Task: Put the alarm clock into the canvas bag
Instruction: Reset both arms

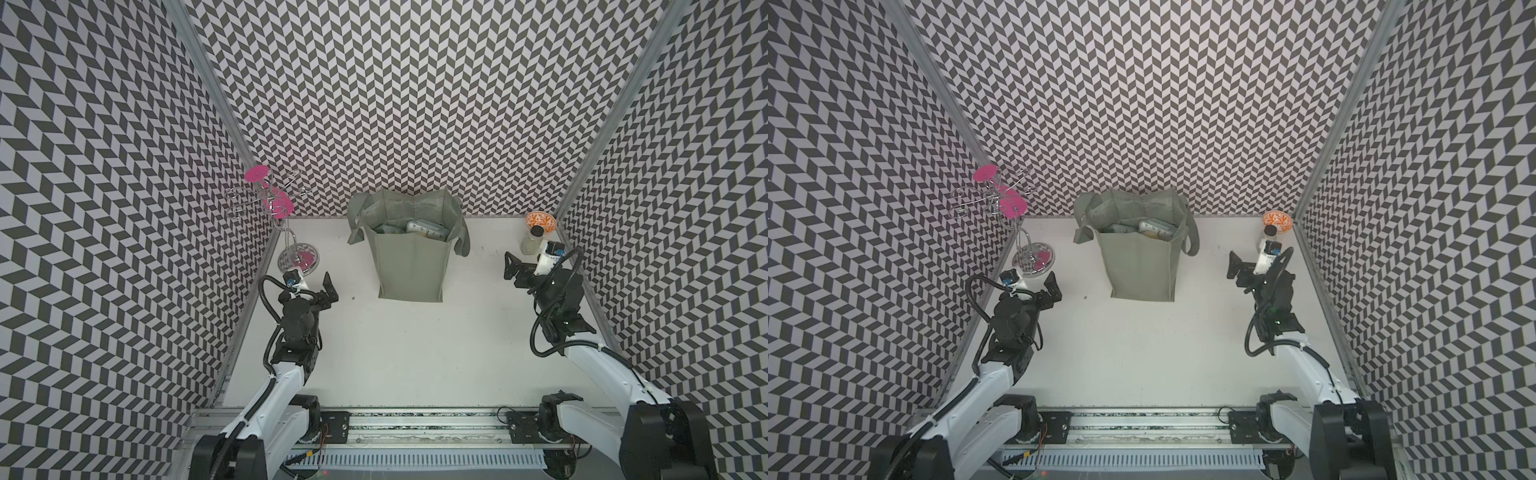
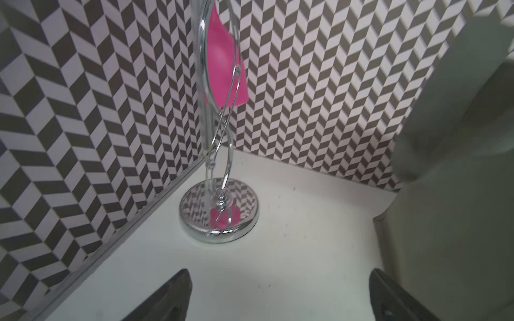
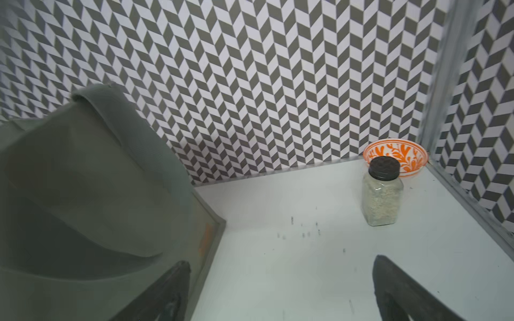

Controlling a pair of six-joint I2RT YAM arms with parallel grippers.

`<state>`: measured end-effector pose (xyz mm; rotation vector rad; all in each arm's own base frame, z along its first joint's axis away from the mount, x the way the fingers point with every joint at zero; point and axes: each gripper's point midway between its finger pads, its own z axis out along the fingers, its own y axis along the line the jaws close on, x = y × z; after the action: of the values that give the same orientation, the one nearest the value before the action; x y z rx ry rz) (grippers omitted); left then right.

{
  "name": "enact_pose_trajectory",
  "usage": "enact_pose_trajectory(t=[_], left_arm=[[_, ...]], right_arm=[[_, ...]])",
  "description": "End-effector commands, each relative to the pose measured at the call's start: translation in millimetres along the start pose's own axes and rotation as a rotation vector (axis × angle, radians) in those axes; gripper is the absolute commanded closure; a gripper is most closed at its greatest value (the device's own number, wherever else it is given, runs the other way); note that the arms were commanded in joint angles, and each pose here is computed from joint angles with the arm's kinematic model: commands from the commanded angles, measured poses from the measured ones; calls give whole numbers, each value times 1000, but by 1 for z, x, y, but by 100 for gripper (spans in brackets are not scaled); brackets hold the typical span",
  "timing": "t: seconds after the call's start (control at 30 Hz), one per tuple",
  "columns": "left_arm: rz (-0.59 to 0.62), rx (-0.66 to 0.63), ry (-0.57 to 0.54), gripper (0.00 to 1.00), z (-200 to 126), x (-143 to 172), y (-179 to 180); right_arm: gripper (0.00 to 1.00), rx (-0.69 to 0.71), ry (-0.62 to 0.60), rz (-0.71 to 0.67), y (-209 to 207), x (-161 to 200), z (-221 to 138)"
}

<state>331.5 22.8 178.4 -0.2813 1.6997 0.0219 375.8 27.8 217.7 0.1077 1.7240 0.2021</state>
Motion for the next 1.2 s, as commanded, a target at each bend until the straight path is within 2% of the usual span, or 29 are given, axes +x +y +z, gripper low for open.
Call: enact_pose_trajectory(t=[0.0,0.13,0.23,0.27,0.37,0.53,0.6,0.7,0.77,1.17], left_arm=[[74,41,-145,1,6,-26,-2],[74,100,-118,1,17,0,-6],[38,92,-141,1,25,4,-2],[44,101,-119,1,29,5,-3],[81,120,-155,1,32,5,-6],[125,188,-180,1,37,19,-18],[131,181,-103,1,47,26,-19],[159,157,-110,1,53,26,-23],[163,151,-74,1,57,31,-24],[177,135,-104,1,52,27,-27]], right_arm=[[0,60,-135,-53,-12,-17,3],[1,97,-68,-77,-25,24,14],[0,86,-90,-119,-26,36,12],[0,86,-99,-134,-27,39,11],[0,64,-154,-169,-24,38,8],[1,60,-137,-177,-27,53,14],[1,72,-154,-149,-34,55,14],[1,56,-186,-145,-34,51,11],[1,58,-176,-145,-34,53,12],[1,31,-151,-174,-29,55,17]])
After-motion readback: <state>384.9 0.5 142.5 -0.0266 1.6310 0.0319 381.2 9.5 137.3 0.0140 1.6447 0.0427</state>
